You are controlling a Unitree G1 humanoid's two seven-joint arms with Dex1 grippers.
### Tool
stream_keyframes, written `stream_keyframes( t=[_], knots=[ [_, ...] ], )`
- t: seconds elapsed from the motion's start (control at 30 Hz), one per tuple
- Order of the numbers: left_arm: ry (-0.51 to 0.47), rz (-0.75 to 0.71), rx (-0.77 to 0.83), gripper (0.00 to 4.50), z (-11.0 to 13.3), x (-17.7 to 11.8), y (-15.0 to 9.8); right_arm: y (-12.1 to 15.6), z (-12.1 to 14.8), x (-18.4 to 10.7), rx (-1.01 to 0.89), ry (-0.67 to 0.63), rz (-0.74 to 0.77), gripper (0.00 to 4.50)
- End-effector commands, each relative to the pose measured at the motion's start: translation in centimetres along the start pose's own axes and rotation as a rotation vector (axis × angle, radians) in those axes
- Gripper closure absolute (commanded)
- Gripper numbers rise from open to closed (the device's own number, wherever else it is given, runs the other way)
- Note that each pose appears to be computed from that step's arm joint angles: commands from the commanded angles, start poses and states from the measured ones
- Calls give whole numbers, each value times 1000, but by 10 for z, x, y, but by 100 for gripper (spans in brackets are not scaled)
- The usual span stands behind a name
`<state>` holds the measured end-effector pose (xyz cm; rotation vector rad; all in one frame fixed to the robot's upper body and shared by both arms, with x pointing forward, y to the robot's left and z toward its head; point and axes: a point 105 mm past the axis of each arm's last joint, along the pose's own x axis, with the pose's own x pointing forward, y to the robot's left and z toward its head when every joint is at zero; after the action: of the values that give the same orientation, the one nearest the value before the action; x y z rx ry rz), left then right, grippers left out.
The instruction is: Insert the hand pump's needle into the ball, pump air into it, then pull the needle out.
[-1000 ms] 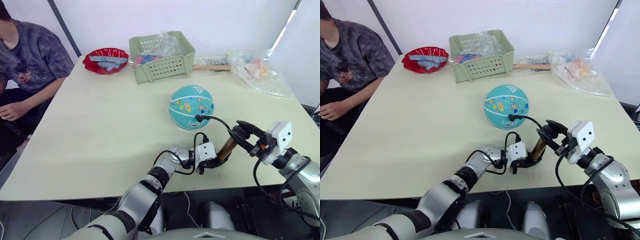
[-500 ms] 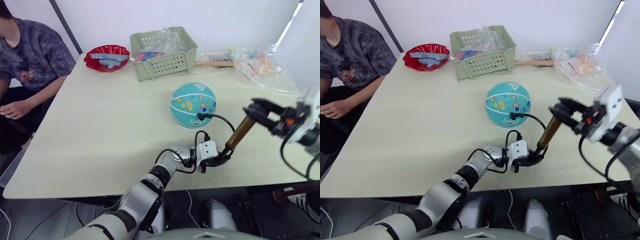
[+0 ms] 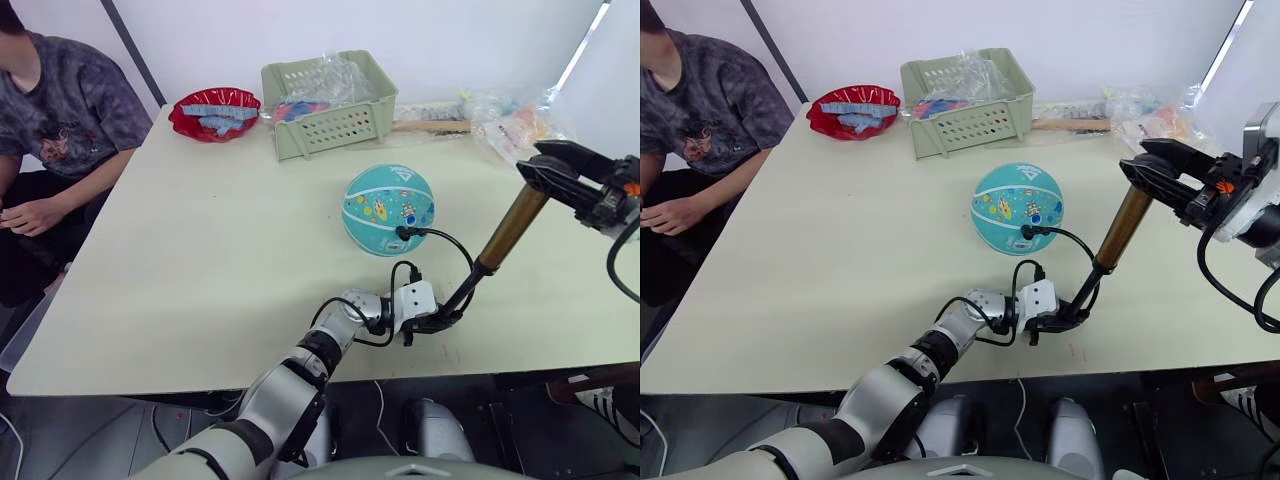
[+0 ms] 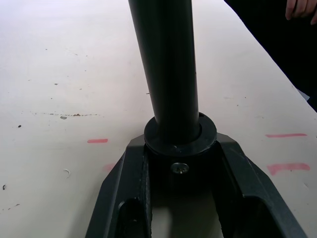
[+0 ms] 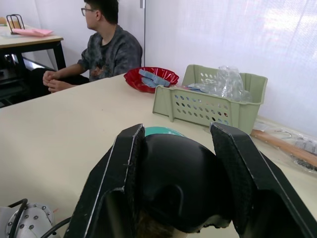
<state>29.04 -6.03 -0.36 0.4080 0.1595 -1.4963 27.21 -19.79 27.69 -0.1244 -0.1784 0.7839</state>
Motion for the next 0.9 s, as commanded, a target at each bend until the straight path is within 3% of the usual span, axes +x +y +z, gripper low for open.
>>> stream_keyframes(
  t=[0.03, 0.13, 0.4, 0.7, 0.9],
  knots=[
    [156, -74, -77, 337, -44, -7, -25, 2, -3, -9, -82, 17, -33, 290],
    [156, -74, -79, 337, -45, -7, -25, 11, -44, -10, -42, 119, -27, 290],
    [159, -68, -80, 337, -45, -7, -25, 41, -119, -13, 141, 184, -40, 290],
    [157, -67, -80, 337, -45, -7, -25, 72, -161, -7, 205, 230, -15, 290],
    [158, -67, -81, 337, -45, -7, -26, 74, -155, -4, 201, 206, -9, 290]
  ],
)
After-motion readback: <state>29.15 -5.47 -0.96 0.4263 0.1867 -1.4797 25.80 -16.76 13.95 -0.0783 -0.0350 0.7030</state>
